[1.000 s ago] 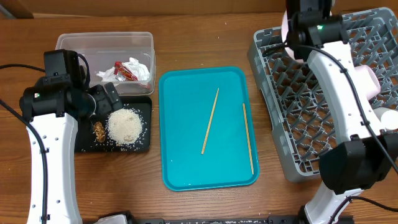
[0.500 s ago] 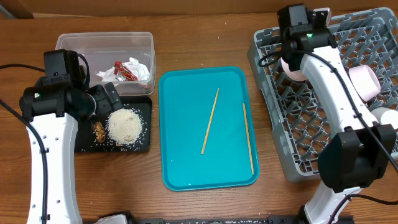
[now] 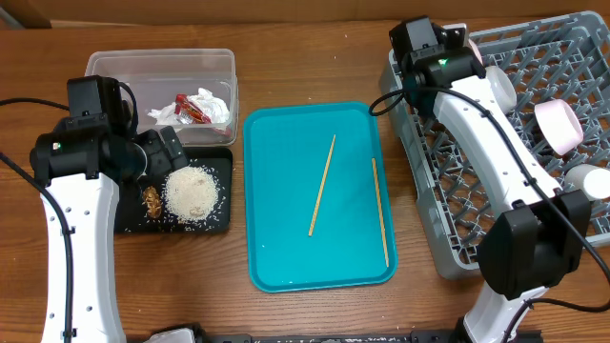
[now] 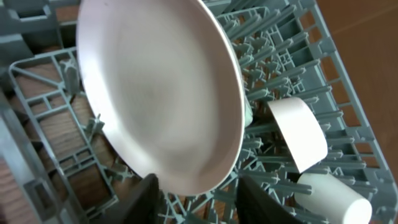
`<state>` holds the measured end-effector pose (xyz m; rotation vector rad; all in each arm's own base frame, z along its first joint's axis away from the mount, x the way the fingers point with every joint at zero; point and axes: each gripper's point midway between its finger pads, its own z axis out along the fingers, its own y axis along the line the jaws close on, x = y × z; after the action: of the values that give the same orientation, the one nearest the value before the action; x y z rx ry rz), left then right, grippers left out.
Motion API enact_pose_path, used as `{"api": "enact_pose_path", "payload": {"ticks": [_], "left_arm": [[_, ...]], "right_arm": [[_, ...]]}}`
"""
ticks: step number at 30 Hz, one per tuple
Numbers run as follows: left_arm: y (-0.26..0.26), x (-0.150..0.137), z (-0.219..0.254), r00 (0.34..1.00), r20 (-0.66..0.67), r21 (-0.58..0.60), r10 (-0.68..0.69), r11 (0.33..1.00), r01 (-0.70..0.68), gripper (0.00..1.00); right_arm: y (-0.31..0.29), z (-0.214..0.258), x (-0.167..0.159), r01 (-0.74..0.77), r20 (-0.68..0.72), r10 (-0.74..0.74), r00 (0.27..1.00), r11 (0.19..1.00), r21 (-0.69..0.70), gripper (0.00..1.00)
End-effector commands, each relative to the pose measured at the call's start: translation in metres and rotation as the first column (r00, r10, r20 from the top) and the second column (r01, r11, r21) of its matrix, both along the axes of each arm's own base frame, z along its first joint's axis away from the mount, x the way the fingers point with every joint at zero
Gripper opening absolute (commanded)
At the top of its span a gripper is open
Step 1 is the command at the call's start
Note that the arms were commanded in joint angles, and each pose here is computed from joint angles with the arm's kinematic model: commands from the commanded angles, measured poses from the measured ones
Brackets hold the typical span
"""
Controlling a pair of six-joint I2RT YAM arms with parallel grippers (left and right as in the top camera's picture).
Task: Sort waste into correct bins and load items into the dishwasher
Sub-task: 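Move the right gripper down to the chopsticks on the teal tray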
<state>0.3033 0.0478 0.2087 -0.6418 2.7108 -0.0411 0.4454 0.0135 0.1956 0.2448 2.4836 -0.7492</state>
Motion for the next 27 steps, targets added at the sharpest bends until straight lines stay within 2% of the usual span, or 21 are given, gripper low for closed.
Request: {"api": "enact_pose_path", "payload": {"ticks": [1, 3, 5, 6, 11, 20, 27], "left_arm": [[0.002, 0.001, 0.007, 1.0, 0.021, 0.012, 0.008, 1.0, -0.009, 1.0], [0.002, 0.001, 0.007, 1.0, 0.021, 0.012, 0.008, 1.0, -0.009, 1.0], [0.002, 0.001, 0.007, 1.0, 0.021, 0.012, 0.008, 1.0, -0.009, 1.0], [0.002, 0.001, 0.007, 1.0, 0.021, 0.012, 0.008, 1.0, -0.009, 1.0], [0.002, 0.001, 0.007, 1.0, 0.021, 0.012, 0.008, 1.0, -0.009, 1.0], [0.002, 0.001, 0.007, 1.0, 0.021, 0.012, 0.008, 1.0, -0.009, 1.0], [0.002, 0.001, 0.007, 1.0, 0.021, 0.012, 0.008, 1.0, -0.009, 1.0]], "right_arm": [[0.014, 0.048, -0.006, -0.022, 0.141, -0.004, 0.99, 0.983, 0.182, 0.54], [0.039, 0.053, -0.011, -0.103, 0.143, 0.059, 0.988, 0.94, 0.325, 0.61], [0.066, 0.051, -0.021, -0.19, 0.111, 0.157, 0.981, 0.872, 0.451, 0.61], [0.084, 0.046, -0.031, -0.216, 0.075, 0.209, 0.975, 0.813, 0.541, 0.61], [0.115, 0.009, -0.072, -0.149, -0.104, 0.305, 0.947, 0.701, 0.697, 0.61], [0.134, -0.08, -0.129, -0.048, -0.327, 0.367, 0.871, 0.725, 0.688, 0.61], [0.144, -0.126, -0.149, -0.037, -0.354, 0.374, 0.857, 0.73, 0.683, 0.6]]}}
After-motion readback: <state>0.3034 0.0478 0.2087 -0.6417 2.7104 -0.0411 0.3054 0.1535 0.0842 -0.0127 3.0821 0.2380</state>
